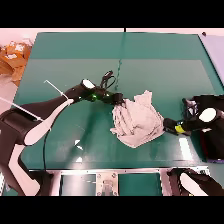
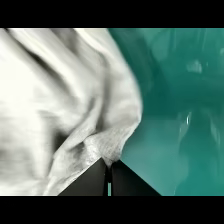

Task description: Fold the shirts.

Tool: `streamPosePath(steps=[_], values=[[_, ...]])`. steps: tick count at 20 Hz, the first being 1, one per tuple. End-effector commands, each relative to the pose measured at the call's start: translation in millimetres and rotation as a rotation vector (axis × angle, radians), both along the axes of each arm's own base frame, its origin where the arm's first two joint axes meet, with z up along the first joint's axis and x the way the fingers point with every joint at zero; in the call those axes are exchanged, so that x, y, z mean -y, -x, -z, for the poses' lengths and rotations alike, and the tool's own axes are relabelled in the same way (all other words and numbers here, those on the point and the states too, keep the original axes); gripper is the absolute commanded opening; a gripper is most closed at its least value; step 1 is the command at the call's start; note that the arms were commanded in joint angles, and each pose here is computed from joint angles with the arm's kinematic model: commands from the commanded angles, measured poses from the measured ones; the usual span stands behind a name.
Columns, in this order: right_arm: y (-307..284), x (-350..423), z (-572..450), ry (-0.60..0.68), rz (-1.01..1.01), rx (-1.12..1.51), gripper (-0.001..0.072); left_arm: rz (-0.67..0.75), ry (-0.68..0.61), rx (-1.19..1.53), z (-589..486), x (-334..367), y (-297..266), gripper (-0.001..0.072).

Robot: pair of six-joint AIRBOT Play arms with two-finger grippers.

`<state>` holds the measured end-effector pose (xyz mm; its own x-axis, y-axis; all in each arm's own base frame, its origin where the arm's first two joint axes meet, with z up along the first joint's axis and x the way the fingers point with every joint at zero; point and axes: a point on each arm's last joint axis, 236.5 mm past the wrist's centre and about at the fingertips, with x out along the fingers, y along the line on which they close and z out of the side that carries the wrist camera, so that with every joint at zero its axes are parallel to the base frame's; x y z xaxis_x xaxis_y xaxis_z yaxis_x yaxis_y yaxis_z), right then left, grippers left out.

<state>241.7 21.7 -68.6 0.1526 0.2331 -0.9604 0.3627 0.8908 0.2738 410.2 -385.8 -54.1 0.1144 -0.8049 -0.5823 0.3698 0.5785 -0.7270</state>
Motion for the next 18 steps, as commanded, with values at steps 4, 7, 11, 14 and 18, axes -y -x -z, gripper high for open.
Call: streamPosePath(steps=[4,7,11,14,18], values=[[-101.3,2.5,-149.9,-0.009,-0.026,0.404,0.0012,0.015,-0.102,0.275,-130.6,-88.4,-12.5,0.0016],[-128.9,-34.5,-300.6,-0.132,-0.11,0.739,0.0013,-0.014,-0.064,0.55,-255.8,-110.9,19.8,0.0017],[-94.4,-53.9,-464.2,-0.096,-0.212,1.107,0.0013,-0.028,0.031,0.835,-387.1,-137.6,112.2,0.0017],[-47.5,-64.6,-530.0,-0.061,-0.25,1.256,0.0014,-0.068,0.03,1.037,-455.3,-168.0,174.7,0.0018],[-19.7,-69.2,-558.2,-0.048,-0.252,1.342,0.0013,-0.155,-0.179,1.151,-479.8,-215.0,185.9,0.002]])
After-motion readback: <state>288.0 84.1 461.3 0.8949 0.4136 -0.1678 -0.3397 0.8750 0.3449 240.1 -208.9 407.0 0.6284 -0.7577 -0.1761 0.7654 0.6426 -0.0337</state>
